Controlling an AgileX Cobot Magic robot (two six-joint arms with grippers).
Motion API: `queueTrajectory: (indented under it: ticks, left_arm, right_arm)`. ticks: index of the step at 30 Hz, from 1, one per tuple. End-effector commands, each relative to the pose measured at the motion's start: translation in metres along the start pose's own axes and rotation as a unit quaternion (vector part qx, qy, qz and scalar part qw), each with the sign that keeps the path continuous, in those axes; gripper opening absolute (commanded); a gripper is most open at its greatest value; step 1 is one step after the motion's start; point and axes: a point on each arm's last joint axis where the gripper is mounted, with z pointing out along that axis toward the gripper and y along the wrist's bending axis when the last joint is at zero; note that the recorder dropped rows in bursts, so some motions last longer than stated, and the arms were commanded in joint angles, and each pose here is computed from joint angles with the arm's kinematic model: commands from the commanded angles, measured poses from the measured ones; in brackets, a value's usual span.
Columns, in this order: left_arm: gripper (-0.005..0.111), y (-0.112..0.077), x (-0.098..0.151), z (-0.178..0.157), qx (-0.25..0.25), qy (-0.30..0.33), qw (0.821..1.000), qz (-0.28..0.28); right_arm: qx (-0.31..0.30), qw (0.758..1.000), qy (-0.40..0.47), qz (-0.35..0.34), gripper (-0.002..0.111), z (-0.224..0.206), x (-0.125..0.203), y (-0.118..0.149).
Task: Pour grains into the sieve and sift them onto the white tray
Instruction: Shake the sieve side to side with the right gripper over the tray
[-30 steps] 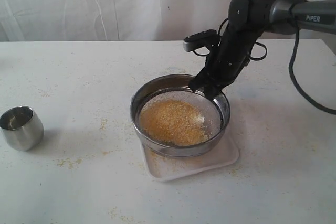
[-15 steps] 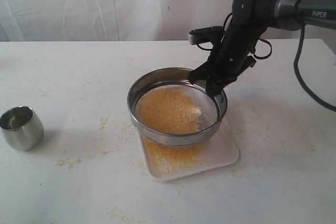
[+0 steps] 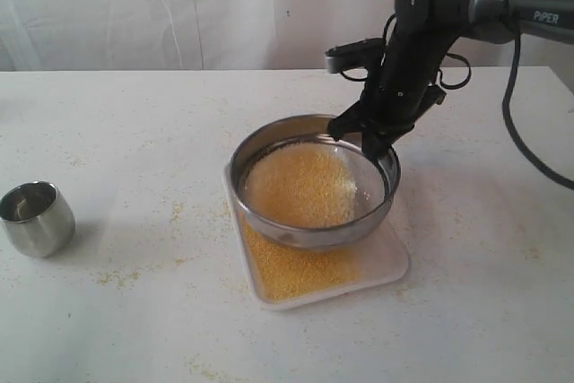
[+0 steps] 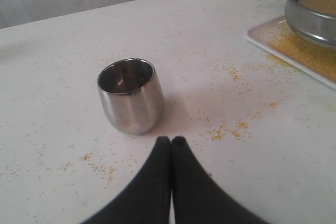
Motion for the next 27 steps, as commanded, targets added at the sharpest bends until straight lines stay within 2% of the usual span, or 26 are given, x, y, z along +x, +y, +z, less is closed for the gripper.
queueTrajectory:
  ticks: [1,2,3,5,6,8,9,10,11,12,13,14,16,17,18,20,21,23,24,25,27]
  left_arm:
    - [0.0,0.0,0.001,0.0,0.0,0.0,1.0,-0.004]
    - [0.0,0.0,0.001,0.0,0.0,0.0,1.0,-0.004]
    - [0.0,0.0,0.001,0.0,0.0,0.0,1.0,-0.004]
    - [0.0,0.0,0.001,0.0,0.0,0.0,1.0,-0.004]
    - [0.0,0.0,0.001,0.0,0.0,0.0,1.0,-0.004]
    - [0.0,0.0,0.001,0.0,0.0,0.0,1.0,-0.004]
    - [0.0,0.0,0.001,0.0,0.0,0.0,1.0,-0.004]
    - [0.0,0.0,0.001,0.0,0.0,0.0,1.0,-0.004]
    - [0.0,0.0,0.001,0.0,0.0,0.0,1.0,-0.004]
    - [0.0,0.0,0.001,0.0,0.0,0.0,1.0,-0.004]
    - [0.0,0.0,0.001,0.0,0.0,0.0,1.0,-0.004]
    - [0.0,0.0,0.001,0.0,0.0,0.0,1.0,-0.004]
    - [0.0,0.0,0.001,0.0,0.0,0.0,1.0,-0.004]
    - [0.0,0.0,0.001,0.0,0.0,0.0,1.0,-0.004]
    - [0.0,0.0,0.001,0.0,0.0,0.0,1.0,-0.004]
    - [0.0,0.0,0.001,0.0,0.0,0.0,1.0,-0.004]
    - [0.0,0.0,0.001,0.0,0.0,0.0,1.0,-0.004]
    - [0.0,0.0,0.001,0.0,0.0,0.0,1.0,-0.004]
    - [0.0,0.0,0.001,0.0,0.0,0.0,1.0,-0.004]
    - [0.0,0.0,0.001,0.0,0.0,0.0,1.0,-0.004]
    - [0.0,0.0,0.001,0.0,0.0,0.0,1.0,-0.004]
  right_arm:
    - [-0.058,0.996,0.011,-0.073,0.0,-0.013,0.003,0.008]
    - [-0.046,0.996,0.005,-0.081,0.0,-0.013,0.001,0.006]
    - [-0.019,0.998,-0.012,-0.06,0.0,-0.013,-0.002,0.001]
    - [0.017,0.998,-0.053,0.028,0.0,-0.014,-0.009,-0.01]
    - [0.009,0.997,-0.056,0.046,0.0,-0.014,-0.01,-0.009]
    - [-0.039,0.998,-0.04,-0.025,0.0,-0.014,-0.007,0.002]
    - [-0.042,0.996,-0.037,-0.069,0.0,-0.014,-0.007,0.006]
    - [-0.02,0.996,-0.048,-0.068,0.0,-0.013,-0.009,0.002]
    - [0.008,0.997,-0.064,-0.029,0.0,-0.014,-0.012,-0.003]
    - [0.029,0.995,-0.088,0.047,0.0,-0.015,-0.016,-0.011]
    - [0.028,0.991,-0.098,0.086,0.0,-0.016,-0.017,-0.013]
    - [0.009,0.994,-0.086,0.07,0.0,-0.016,-0.016,-0.009]
    - [-0.056,0.995,-0.039,-0.075,0.0,-0.015,-0.008,0.01]
    - [-0.054,0.992,-0.028,-0.115,0.0,-0.014,-0.006,0.012]
    - [-0.022,0.995,-0.028,-0.093,0.0,-0.013,-0.007,0.006]
    - [0.029,0.997,-0.057,0.043,0.0,-0.014,-0.012,-0.009]
    - [0.02,0.998,-0.051,0.043,0.0,-0.014,-0.011,-0.008]
    - [-0.025,0.998,-0.009,-0.05,0.0,-0.012,-0.003,0.001]
    - [-0.027,0.995,0.002,-0.096,0.0,-0.011,-0.001,0.002]
    - [-0.008,0.997,-0.005,-0.082,0.0,-0.011,-0.003,-0.001]
    - [0.035,0.997,-0.037,0.064,0.0,-0.011,-0.007,-0.015]
